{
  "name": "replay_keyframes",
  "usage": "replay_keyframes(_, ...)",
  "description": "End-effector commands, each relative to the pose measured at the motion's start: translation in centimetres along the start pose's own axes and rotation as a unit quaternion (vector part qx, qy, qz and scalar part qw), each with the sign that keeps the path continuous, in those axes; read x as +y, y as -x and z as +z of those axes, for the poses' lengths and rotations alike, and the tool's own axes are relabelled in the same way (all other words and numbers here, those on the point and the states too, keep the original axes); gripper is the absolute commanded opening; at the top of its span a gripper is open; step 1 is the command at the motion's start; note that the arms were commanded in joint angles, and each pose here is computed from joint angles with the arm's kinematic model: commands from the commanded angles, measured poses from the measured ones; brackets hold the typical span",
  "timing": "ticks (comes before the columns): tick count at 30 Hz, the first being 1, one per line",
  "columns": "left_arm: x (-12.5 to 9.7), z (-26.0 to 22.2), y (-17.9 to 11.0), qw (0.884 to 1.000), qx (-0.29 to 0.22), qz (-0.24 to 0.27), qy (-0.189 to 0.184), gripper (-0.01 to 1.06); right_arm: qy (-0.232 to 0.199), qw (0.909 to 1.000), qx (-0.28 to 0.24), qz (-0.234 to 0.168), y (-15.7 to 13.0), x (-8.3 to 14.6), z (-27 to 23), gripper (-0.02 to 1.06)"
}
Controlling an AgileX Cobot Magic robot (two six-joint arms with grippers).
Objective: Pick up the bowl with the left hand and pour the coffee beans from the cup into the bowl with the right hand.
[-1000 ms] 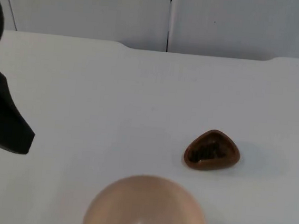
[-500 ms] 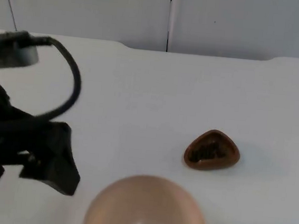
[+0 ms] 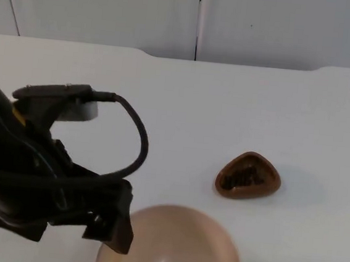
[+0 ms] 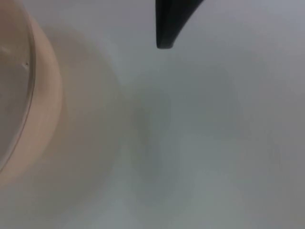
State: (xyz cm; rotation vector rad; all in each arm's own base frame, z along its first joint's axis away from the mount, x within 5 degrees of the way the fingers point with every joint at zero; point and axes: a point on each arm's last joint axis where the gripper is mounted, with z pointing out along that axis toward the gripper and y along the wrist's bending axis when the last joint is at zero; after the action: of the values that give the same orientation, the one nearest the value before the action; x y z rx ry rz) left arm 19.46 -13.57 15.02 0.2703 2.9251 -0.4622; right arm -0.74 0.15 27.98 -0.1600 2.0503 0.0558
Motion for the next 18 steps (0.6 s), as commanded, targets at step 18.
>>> replay_keyframes(18,0.8,4.2,0.4,0.999,0.009,-0.017,0.025,0.96,-0.005,0.9999,-0.005,-0.007,0.0,-0.1,0.0,1.05)
